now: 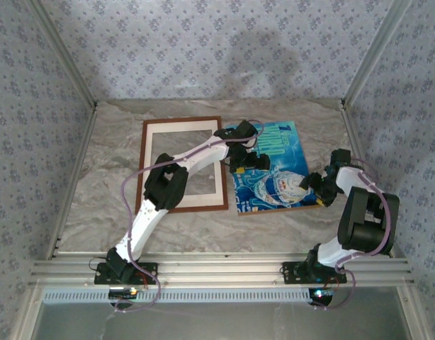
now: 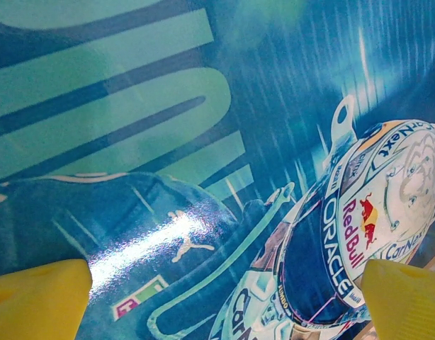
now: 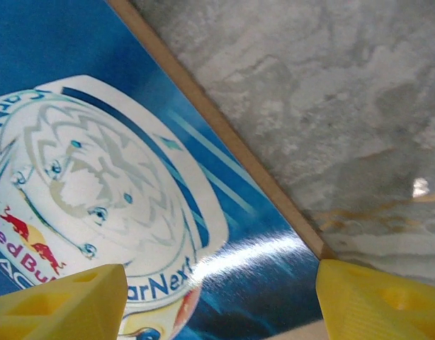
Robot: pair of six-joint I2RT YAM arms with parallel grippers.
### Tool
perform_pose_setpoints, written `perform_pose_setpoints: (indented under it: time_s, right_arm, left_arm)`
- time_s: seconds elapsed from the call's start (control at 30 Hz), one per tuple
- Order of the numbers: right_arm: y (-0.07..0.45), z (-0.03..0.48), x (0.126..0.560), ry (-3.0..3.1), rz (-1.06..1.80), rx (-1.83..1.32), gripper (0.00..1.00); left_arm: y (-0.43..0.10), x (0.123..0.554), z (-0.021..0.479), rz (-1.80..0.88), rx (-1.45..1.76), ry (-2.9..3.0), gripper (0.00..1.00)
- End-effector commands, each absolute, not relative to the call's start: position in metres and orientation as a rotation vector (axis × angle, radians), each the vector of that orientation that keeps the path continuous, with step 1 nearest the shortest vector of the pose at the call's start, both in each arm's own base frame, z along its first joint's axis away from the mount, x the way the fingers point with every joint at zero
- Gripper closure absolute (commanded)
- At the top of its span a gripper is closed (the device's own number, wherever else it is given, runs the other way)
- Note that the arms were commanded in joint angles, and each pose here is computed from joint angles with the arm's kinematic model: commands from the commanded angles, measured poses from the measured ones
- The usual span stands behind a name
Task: Put the photo into the frame
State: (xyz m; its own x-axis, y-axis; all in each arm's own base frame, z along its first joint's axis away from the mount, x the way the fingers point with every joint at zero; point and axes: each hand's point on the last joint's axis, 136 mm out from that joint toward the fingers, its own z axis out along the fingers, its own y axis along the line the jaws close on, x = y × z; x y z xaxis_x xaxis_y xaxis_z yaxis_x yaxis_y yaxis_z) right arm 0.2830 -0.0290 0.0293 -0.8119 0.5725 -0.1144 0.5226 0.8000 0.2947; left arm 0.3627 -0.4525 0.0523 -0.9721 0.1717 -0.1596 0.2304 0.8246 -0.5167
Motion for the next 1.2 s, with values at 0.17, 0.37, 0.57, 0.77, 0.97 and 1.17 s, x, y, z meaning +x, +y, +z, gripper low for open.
perform_pose_setpoints:
  time_s: [0.17,0.37,0.57,0.77,0.97,1.17]
  right_arm:
    - [0.014,0.024,0.297,2.733,0.645,0.831,0.28]
    - [0.034,0.024,0.307,2.711,0.764,0.803,0.28]
    - [0.034,0.038,0.315,2.677,0.755,0.752,0.27]
    - [0.026,0.063,0.331,2.585,0.759,0.703,0.25]
    - [0.04,0.093,0.358,2.43,0.943,0.615,0.18]
    - [0.044,0.109,0.372,2.331,1.008,0.573,0.13]
  left_arm:
    - [-0.452,0.348,0.024,-0.841,0.339,2.981,0.01]
    - [-0.453,0.346,0.023,-0.844,0.346,2.983,0.01]
    - [-0.452,0.345,0.024,-0.835,0.353,2.984,0.01]
    - [-0.45,0.344,0.021,-0.823,0.359,2.991,0.02]
    - [-0.449,0.343,0.022,-0.822,0.366,2.991,0.01]
    - [-0.448,0.343,0.022,-0.819,0.363,2.993,0.01]
